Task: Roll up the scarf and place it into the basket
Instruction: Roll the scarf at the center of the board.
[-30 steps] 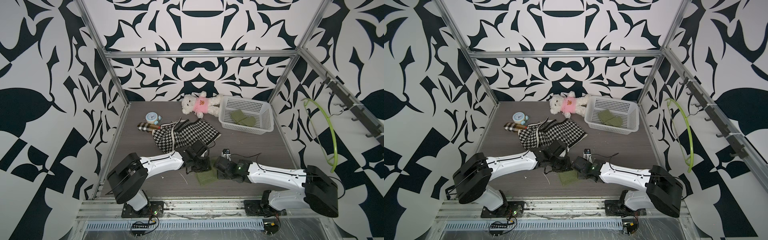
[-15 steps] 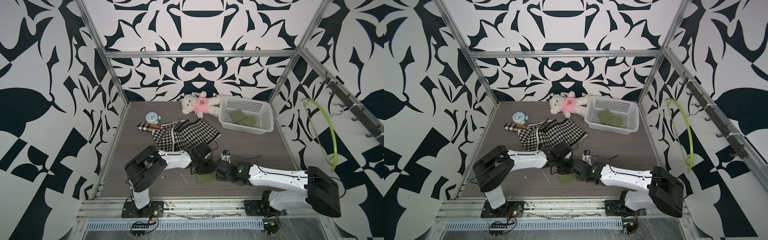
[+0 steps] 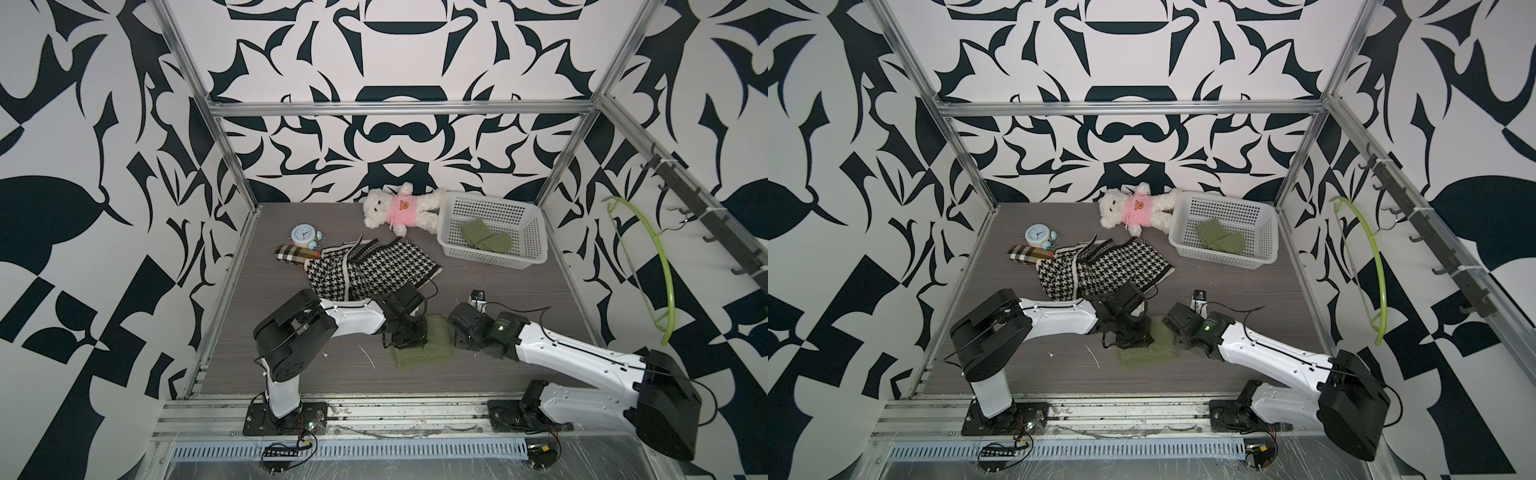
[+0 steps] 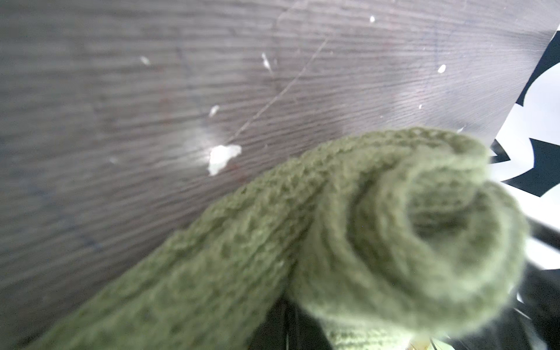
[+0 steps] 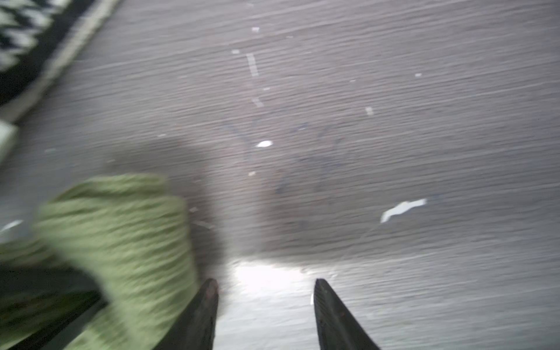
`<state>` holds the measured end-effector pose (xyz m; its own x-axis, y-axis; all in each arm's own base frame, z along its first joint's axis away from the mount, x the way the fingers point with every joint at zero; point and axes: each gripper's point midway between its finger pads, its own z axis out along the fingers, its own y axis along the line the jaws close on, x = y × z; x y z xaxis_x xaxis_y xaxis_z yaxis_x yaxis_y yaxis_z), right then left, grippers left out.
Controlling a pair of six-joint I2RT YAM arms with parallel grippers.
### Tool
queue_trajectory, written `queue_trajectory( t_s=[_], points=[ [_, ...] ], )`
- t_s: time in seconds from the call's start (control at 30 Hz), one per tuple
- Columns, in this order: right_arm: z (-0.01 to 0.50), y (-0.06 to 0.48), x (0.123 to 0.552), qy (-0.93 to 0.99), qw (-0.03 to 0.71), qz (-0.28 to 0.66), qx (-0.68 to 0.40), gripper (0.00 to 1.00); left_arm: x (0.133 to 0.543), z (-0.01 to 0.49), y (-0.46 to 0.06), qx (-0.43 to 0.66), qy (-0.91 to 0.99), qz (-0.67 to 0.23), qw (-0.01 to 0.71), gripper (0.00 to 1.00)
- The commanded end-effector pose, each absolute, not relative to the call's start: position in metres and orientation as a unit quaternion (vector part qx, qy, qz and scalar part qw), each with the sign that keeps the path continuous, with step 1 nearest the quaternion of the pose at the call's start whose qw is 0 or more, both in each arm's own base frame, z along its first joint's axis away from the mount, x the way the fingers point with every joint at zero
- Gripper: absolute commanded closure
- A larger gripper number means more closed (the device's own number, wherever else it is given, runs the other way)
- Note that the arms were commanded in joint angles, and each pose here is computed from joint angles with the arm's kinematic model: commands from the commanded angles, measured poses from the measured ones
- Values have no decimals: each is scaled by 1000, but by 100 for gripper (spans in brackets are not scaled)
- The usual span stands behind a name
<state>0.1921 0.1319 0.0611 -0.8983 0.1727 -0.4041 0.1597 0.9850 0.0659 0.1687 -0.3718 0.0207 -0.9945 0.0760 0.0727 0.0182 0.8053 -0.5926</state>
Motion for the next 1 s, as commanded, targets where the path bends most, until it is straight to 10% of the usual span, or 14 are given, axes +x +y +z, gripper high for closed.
queue_trajectory(
  t_s=[0.0,0.8,0.97],
  points=[
    [55,141,198,983,177,31,41,46,145,-36,-320,6,-977,192,93,95],
    [49,259,177,935,75,328,-109,50,135,-44,-301,-15,-979,185,89,96],
    [32,271,165,929,29,355,-101,68,137,-44,-301,-12,-979,186,86,96]
  ],
)
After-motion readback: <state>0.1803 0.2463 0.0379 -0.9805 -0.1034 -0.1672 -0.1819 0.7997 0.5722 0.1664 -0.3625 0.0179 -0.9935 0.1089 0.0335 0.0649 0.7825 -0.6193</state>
